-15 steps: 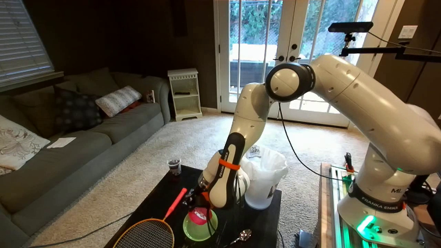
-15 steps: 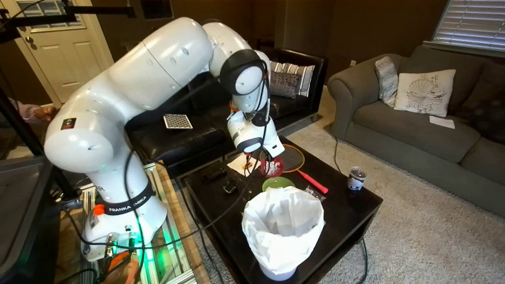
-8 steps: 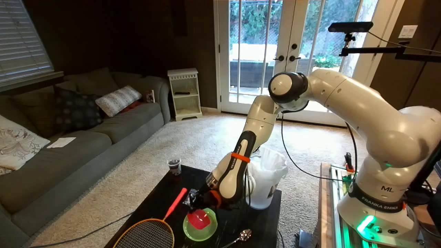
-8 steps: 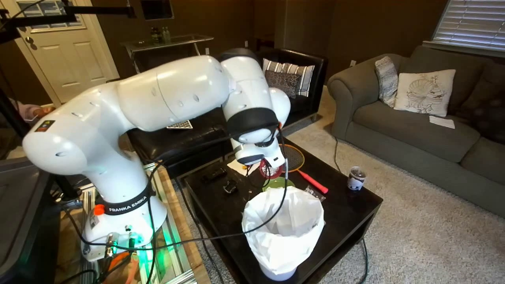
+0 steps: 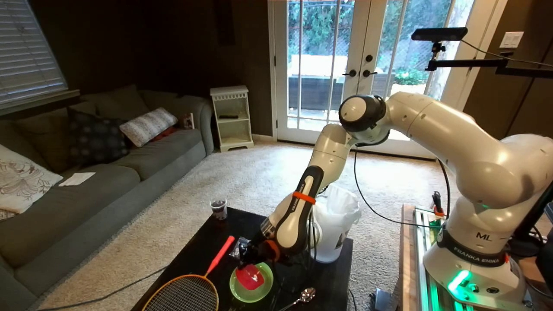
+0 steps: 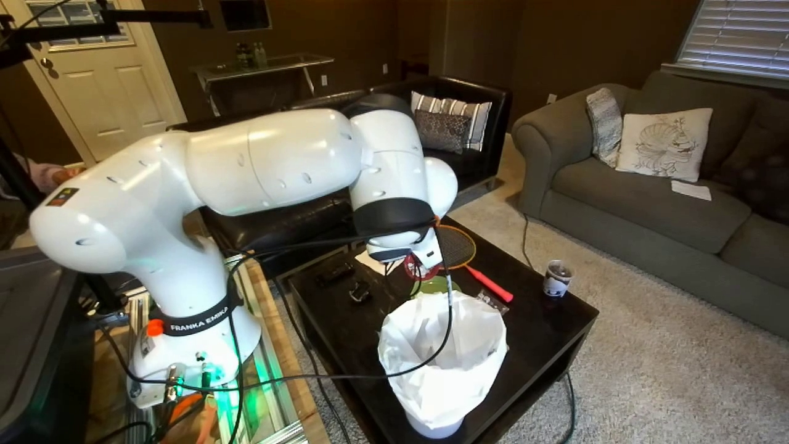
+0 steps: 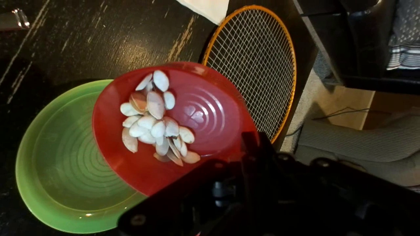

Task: Pour the contents of the pink bowl into the green bowl

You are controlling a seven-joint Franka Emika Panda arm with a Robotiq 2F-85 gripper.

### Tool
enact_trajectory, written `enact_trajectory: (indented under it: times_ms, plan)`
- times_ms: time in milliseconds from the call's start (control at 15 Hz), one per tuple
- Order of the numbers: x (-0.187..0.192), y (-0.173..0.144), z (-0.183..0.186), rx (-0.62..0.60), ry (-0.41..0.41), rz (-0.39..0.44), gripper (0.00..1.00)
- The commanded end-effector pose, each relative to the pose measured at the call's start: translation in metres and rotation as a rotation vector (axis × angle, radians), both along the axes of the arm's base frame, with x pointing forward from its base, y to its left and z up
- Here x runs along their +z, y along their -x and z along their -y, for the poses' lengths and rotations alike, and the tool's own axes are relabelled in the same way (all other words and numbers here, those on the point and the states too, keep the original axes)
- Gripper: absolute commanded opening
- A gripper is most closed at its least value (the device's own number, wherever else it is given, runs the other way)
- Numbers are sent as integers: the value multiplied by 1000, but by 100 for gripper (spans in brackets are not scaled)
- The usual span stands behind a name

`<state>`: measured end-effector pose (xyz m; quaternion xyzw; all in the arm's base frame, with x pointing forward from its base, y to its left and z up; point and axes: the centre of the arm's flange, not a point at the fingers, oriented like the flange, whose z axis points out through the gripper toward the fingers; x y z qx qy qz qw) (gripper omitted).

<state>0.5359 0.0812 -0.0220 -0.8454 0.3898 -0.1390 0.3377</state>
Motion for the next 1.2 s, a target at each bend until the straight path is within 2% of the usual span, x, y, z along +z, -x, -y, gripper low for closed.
enact_trajectory:
  times_ms: [0, 400, 667, 1133]
  plan:
    - [-10, -4, 7, -33, -84, 65, 1]
    - [-22, -4, 23, -95, -210, 176, 1]
    - [-8, 2, 27, -96, -279, 266, 1]
    - [-19, 22, 27, -128, -375, 317, 1]
